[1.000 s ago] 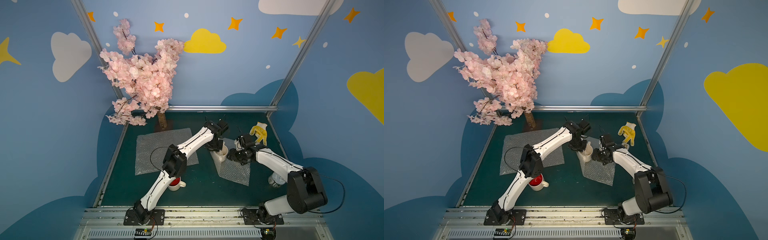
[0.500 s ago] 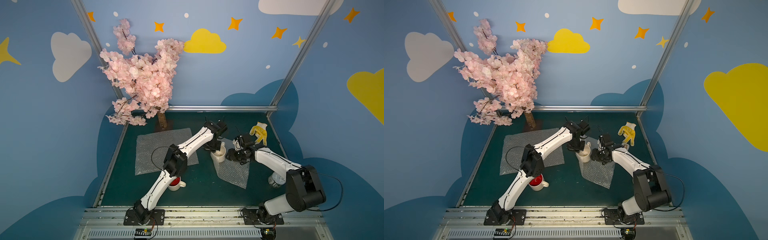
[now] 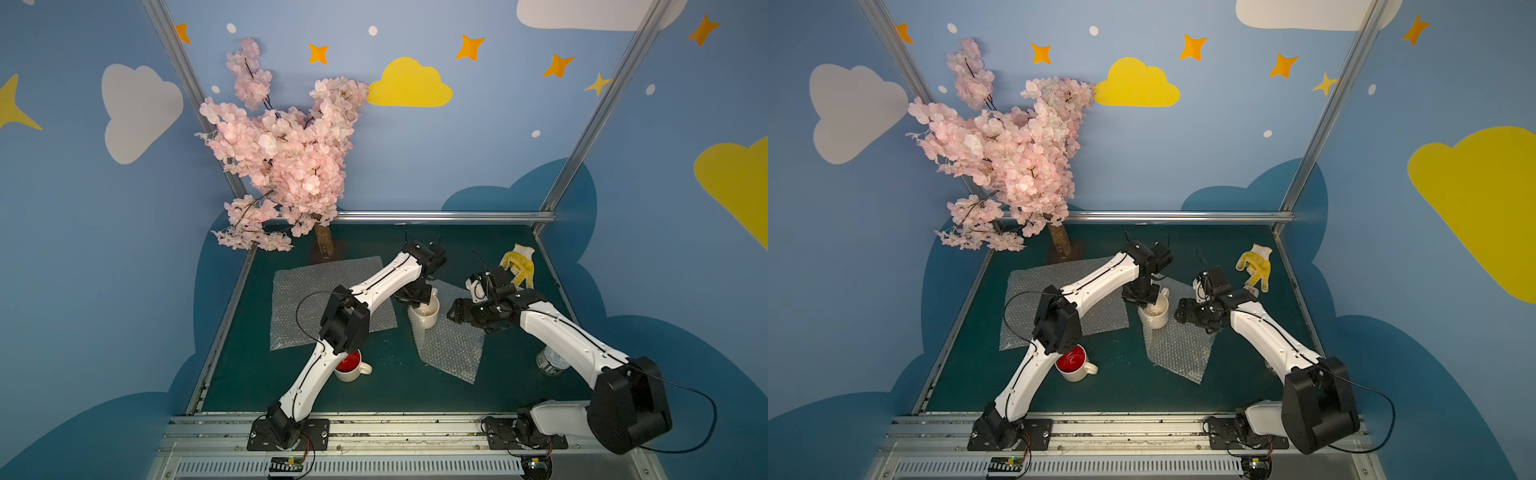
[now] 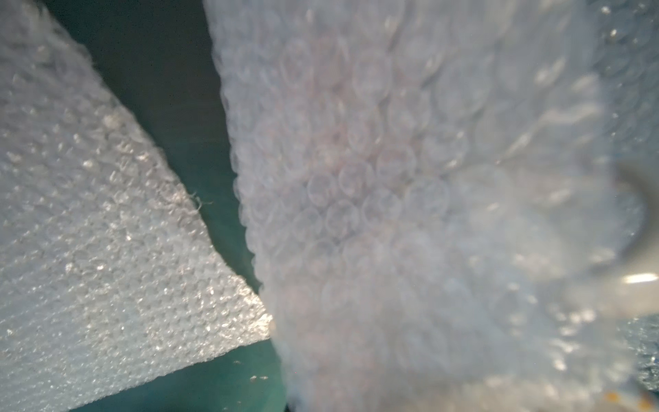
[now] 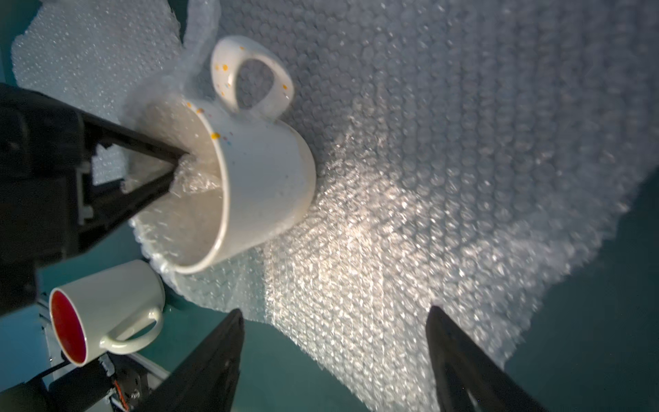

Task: Wrap mugs in bubble wrap
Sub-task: Wrap the mug in bubble wrap.

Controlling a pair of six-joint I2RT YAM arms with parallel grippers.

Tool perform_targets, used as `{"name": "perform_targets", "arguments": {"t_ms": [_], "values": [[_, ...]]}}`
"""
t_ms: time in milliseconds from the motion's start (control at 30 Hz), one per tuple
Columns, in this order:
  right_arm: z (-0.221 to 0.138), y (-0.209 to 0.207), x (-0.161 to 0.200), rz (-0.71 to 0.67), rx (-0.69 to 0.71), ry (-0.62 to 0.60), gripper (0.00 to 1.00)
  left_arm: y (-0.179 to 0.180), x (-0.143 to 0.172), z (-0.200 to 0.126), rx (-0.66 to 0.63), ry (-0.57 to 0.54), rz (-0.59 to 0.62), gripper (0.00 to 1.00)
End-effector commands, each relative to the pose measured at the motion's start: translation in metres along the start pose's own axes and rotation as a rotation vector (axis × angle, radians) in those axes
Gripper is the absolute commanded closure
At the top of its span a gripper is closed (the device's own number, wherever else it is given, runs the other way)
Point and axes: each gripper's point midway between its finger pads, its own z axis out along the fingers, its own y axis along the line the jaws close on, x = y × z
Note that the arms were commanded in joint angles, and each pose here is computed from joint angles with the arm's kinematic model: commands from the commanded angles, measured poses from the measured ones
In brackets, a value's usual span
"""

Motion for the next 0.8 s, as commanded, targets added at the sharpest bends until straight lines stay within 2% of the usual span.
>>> {"name": "perform_targets", "arguments": {"t_ms": [0,200,433,767], "values": [[0.004,-0.017,0.048,0.049,0.072,0.14,0.19,0.024,0.002,-0.011,0.018,-0.015,-0.069,0.98],[0.013,-0.021,0.087,0.045,0.093,0.193,0.18,0.042,-0.001,-0.014,0.112,-0.07,-0.161,0.98],[0.023,-0.023,0.114,0.048,0.092,0.213,0.22,0.047,-0.004,-0.008,0.181,-0.123,-0.225,0.98],[0.05,-0.019,0.12,0.08,0.044,0.228,0.27,0.044,-0.004,-0.004,0.193,-0.117,-0.212,0.98]]}}
